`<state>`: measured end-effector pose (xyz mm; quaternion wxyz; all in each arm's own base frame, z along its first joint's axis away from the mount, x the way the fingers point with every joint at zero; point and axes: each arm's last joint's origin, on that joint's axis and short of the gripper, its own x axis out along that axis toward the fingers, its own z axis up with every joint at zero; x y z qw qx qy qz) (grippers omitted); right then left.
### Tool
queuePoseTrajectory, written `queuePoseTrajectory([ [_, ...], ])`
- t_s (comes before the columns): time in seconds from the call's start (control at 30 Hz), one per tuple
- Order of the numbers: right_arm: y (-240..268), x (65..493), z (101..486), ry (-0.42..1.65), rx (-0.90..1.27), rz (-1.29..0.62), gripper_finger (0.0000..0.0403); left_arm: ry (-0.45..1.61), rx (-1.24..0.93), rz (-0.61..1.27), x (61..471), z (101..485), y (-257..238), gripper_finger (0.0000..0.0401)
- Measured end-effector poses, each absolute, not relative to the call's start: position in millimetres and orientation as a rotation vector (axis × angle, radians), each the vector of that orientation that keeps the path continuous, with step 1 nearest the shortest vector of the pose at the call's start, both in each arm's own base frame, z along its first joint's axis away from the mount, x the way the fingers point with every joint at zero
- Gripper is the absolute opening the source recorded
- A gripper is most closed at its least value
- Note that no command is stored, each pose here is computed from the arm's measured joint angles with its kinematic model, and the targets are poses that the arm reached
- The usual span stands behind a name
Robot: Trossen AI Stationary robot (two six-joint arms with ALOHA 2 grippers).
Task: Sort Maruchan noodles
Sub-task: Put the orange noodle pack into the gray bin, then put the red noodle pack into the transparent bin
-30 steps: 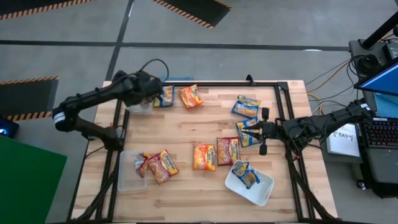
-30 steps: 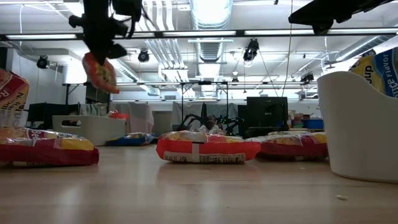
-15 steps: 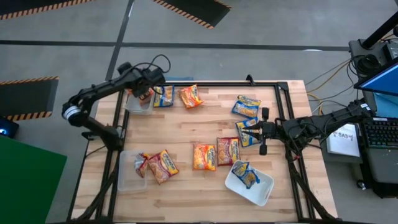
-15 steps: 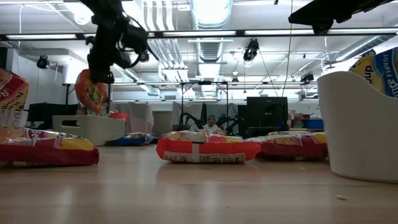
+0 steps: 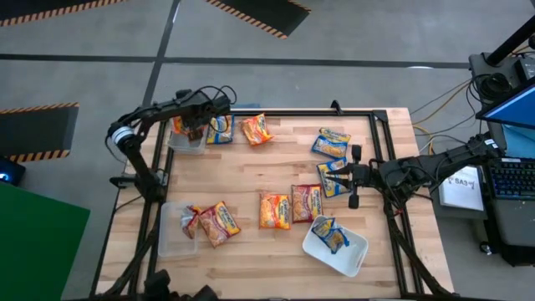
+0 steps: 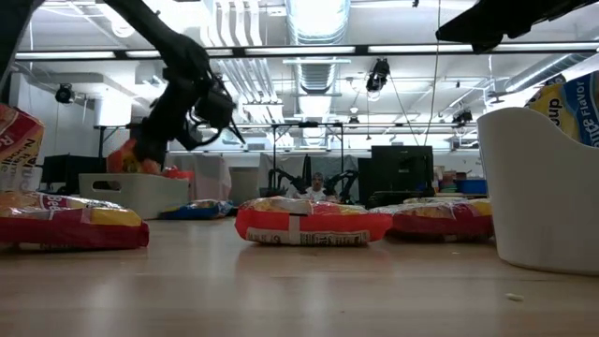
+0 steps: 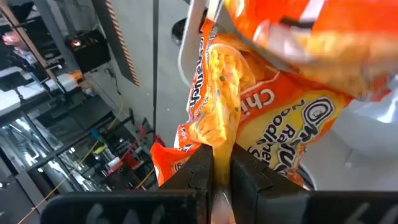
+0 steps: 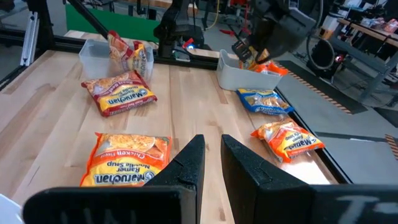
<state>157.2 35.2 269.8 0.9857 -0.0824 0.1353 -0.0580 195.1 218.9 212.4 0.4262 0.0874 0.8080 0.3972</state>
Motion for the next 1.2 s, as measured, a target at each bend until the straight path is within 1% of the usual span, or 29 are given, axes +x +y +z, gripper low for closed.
queuePoseTrajectory([
  [0.17, 35, 157, 270, 0.271, -0.165, -0.117, 0.0043, 2.019, 0.206, 1.004, 199, 199, 228, 0.0033],
  [0.33, 35, 157, 270, 0.271, -0.163, -0.117, 0.0043, 1.978, 0.217, 1.018, 204, 200, 233, 0.0061],
  [0.47, 35, 157, 270, 0.271, -0.163, -0.117, 0.0043, 1.895, 0.208, 1.075, 210, 207, 239, 0.0089],
  [0.63, 35, 157, 270, 0.271, -0.163, -0.117, 0.0043, 1.772, 0.136, 1.116, 218, 219, 246, 0.0117],
  [0.73, 35, 157, 270, 0.271, -0.163, -0.117, 0.0043, 1.721, 0.112, 1.155, 221, 226, 248, 0.0124],
  [0.93, 35, 157, 270, 0.271, -0.163, -0.117, 0.0043, 1.625, 0.066, 1.222, 227, 241, 251, 0.0126],
  [1.07, 35, 157, 270, 0.271, -0.162, -0.117, 0.0043, 1.519, -0.034, 1.16, 235, 255, 239, 0.0126],
  [1.2, 35, 157, 270, 0.27, -0.143, -0.12, 0.0043, 1.387, -0.131, 1.006, 248, 270, 214, 0.0126],
])
